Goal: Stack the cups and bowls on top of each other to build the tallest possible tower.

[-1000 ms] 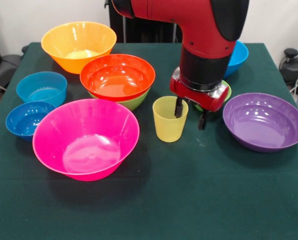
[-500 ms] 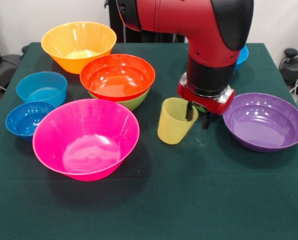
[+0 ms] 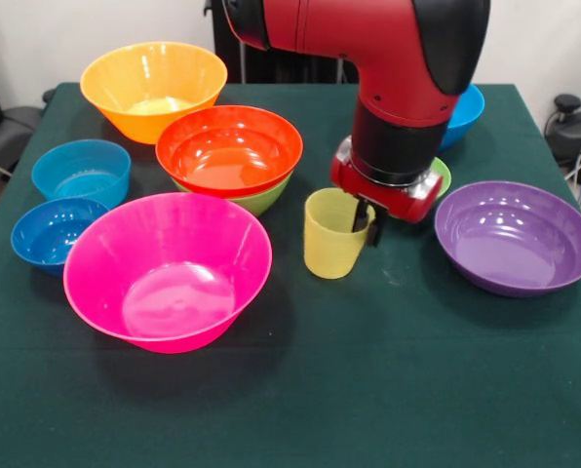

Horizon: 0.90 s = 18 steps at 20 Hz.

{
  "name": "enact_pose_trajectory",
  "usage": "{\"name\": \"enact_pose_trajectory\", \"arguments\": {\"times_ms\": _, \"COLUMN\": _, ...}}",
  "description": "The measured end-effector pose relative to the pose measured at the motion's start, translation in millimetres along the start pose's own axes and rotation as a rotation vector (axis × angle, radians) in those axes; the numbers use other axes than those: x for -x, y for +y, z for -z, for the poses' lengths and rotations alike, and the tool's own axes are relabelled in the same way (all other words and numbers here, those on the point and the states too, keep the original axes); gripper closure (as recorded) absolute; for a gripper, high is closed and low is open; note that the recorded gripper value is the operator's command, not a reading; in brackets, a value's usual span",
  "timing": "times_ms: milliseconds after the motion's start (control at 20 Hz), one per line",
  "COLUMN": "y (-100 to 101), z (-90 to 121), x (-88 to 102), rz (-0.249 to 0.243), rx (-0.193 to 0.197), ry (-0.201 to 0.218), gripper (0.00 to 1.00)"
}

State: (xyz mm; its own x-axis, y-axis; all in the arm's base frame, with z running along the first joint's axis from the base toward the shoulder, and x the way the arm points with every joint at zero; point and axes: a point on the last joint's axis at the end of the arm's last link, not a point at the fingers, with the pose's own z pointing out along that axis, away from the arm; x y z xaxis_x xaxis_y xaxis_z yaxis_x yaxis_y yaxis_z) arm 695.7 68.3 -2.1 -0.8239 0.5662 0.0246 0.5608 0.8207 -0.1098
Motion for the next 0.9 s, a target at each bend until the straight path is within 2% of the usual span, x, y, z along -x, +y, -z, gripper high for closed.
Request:
{"name": "enact_pose_trajectory", "arguments": {"times_ms": 100, "y": -1.0, "z": 0.4, "x": 2.9, "rz": 0.011, "rx": -0.015, "ry": -0.018, "gripper": 1.00}}
{"name": "enact_pose_trajectory", "arguments": {"times_ms": 400, "y": 6.4, "z": 3.8, "x": 7.5, "rz": 0.022, "rx": -0.015, "ry": -0.037, "gripper": 1.00}}
{"name": "enact_pose_trajectory", "arguments": {"times_ms": 700, "y": 7.5, "z": 15.8, "x": 6.8, "rz": 0.021, "rx": -0.029, "ry": 0.001, "gripper": 1.00}}
{"name": "enact_pose_trajectory", "arguments": {"times_ms": 900, "y": 6.0, "z": 40.1, "x": 5.5, "rz": 0.017, "rx": -0.041, "ry": 0.035, "gripper": 1.00}}
